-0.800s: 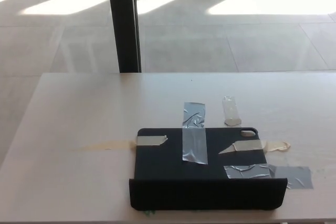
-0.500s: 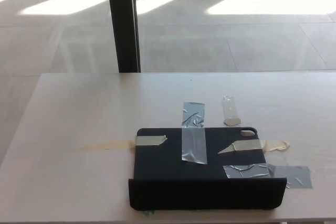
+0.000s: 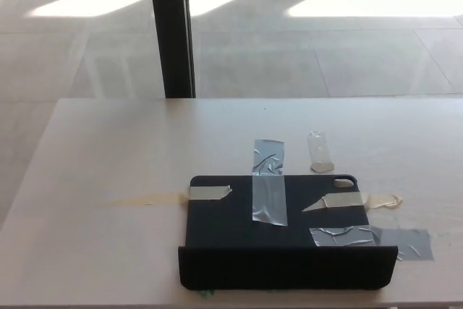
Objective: The robot uses its right hand to open a folded tablet cover kept in the middle of the desk
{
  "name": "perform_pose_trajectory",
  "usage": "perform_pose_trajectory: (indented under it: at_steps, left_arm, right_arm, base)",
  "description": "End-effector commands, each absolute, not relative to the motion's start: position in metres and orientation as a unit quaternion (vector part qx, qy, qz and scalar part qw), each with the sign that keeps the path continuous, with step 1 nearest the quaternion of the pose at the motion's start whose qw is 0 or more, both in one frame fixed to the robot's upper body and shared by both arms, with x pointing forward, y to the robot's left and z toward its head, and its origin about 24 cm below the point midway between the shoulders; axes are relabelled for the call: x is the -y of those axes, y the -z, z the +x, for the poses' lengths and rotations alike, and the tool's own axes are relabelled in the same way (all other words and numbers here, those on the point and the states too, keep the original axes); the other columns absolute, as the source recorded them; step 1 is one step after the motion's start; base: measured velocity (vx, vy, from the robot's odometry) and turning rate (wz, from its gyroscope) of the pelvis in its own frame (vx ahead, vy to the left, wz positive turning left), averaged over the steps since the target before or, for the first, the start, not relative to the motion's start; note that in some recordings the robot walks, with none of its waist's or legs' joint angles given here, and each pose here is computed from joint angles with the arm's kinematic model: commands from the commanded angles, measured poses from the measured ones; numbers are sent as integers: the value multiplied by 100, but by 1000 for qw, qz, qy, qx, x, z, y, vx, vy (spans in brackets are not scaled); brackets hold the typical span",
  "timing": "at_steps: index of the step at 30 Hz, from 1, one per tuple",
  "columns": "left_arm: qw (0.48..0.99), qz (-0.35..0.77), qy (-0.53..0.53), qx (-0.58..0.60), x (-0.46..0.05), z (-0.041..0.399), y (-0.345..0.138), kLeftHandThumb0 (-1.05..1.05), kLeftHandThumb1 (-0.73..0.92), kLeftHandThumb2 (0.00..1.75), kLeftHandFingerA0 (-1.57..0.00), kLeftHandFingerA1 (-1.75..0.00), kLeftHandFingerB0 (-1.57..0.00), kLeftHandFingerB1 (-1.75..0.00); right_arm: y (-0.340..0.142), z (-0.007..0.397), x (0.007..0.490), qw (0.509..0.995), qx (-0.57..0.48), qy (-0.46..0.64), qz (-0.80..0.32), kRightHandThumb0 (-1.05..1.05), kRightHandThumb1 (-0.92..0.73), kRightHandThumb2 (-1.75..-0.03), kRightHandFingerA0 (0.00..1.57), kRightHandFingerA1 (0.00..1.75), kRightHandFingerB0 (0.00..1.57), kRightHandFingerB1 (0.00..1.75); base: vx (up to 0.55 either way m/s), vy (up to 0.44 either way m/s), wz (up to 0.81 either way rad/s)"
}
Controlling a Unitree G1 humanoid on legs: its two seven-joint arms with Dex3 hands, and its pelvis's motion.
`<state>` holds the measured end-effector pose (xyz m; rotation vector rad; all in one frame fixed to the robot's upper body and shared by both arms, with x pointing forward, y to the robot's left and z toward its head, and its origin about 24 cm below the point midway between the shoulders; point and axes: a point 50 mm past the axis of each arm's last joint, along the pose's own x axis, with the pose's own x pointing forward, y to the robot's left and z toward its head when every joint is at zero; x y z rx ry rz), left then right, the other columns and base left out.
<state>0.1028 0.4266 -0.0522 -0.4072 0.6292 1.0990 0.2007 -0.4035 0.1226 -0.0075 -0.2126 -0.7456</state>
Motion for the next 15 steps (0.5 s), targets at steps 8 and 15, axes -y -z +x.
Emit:
perform_pose_trajectory:
  at_steps: [8,15]
  left_arm:
    - [759,-241,-547,-258,-439,94,43,-40,29,84,-79,-87,-77,-83]
    - [759,-245,-547,-254,-440,96,42,-40,29,83,-77,-86,-69,-80]
  right_arm:
    - [-195,290,231,921,204,-25,-330,-45,-52,-55,75,49,62,41]
    - [-179,299,184,868,175,-149,-439,-60,-35,-81,45,59,28,45]
  base:
    - [0,0,0]
    - [0,0,0]
